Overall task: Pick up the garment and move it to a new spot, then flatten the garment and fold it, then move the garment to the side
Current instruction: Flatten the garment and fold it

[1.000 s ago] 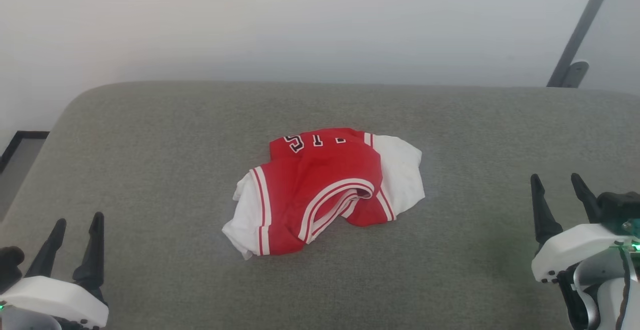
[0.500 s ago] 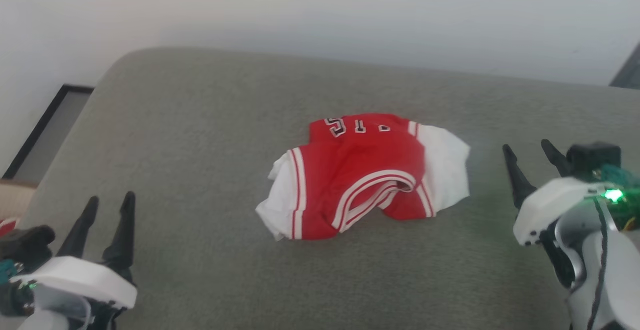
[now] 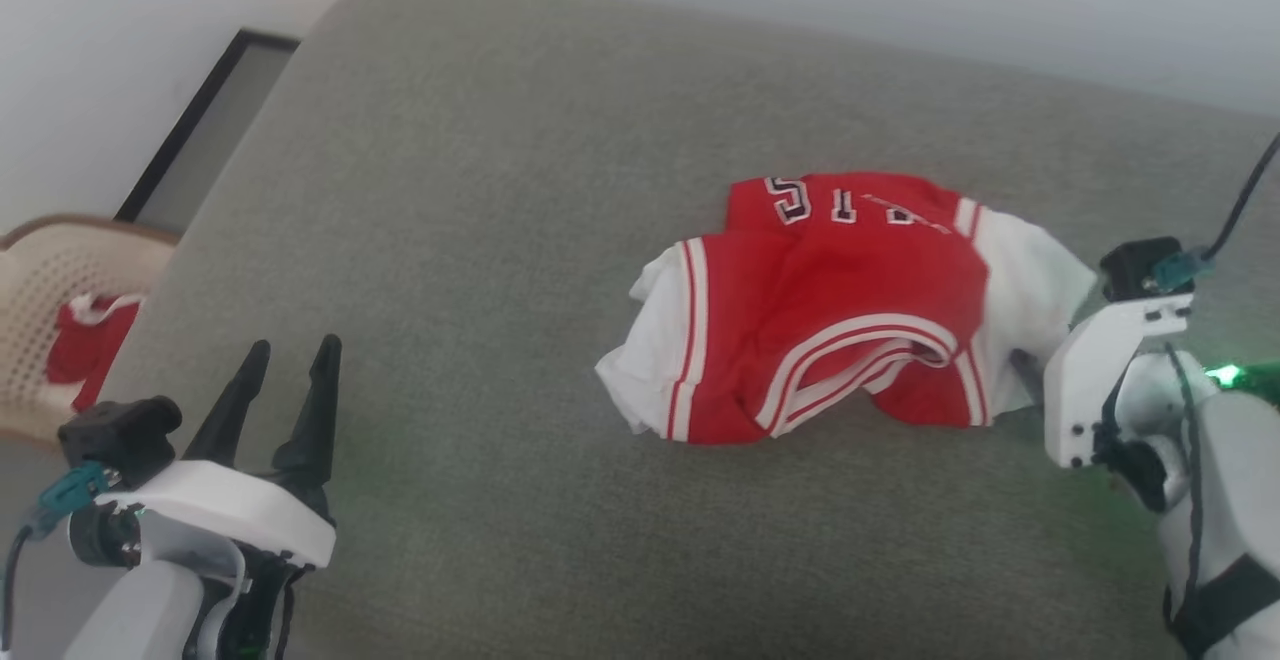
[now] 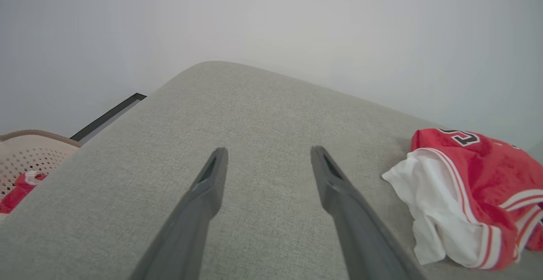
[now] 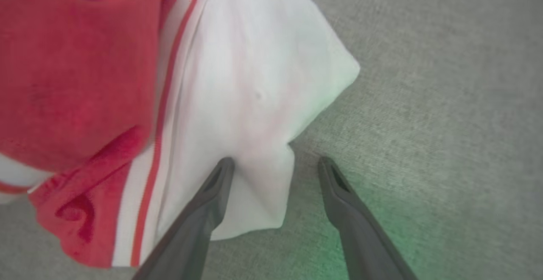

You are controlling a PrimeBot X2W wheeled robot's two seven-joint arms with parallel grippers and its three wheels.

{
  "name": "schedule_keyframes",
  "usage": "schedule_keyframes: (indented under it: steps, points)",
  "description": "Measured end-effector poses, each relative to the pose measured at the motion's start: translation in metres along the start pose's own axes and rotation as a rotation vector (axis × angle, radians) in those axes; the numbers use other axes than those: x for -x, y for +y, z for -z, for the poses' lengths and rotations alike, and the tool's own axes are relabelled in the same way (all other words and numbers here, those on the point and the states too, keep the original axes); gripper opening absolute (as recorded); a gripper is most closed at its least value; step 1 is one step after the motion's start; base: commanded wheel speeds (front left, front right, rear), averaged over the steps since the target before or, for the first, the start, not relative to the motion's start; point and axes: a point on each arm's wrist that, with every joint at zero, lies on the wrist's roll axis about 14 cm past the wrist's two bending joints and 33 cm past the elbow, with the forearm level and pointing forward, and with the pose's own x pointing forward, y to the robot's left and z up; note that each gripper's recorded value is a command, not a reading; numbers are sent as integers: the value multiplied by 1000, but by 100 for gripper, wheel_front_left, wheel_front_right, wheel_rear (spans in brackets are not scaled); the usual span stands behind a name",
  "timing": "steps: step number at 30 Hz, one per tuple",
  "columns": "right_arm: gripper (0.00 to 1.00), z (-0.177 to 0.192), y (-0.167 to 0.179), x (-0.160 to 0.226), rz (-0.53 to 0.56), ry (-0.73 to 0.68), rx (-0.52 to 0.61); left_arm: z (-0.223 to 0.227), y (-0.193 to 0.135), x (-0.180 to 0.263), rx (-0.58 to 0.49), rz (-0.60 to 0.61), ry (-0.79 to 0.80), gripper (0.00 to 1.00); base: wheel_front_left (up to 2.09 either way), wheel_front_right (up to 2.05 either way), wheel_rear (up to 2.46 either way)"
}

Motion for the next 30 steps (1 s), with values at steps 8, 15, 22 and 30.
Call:
schedule_keyframes:
  steps: [8,15,22,30]
  points:
    - [0,8,7,-23,-26,133,31,14,11,-2,-3,-39,35,100,0,0,0]
    - [0,-3,-4,-7,-9,83,18,10,9,-10,-5,-24,20,100,0,0,0]
    - [0,-10,-68,40,124,28,-36,5,-4,-19,-19,29,6,100,0,0,0]
    - [0,25,-142,88,301,79,-139,5,-24,-29,-32,90,10,100,0,0,0]
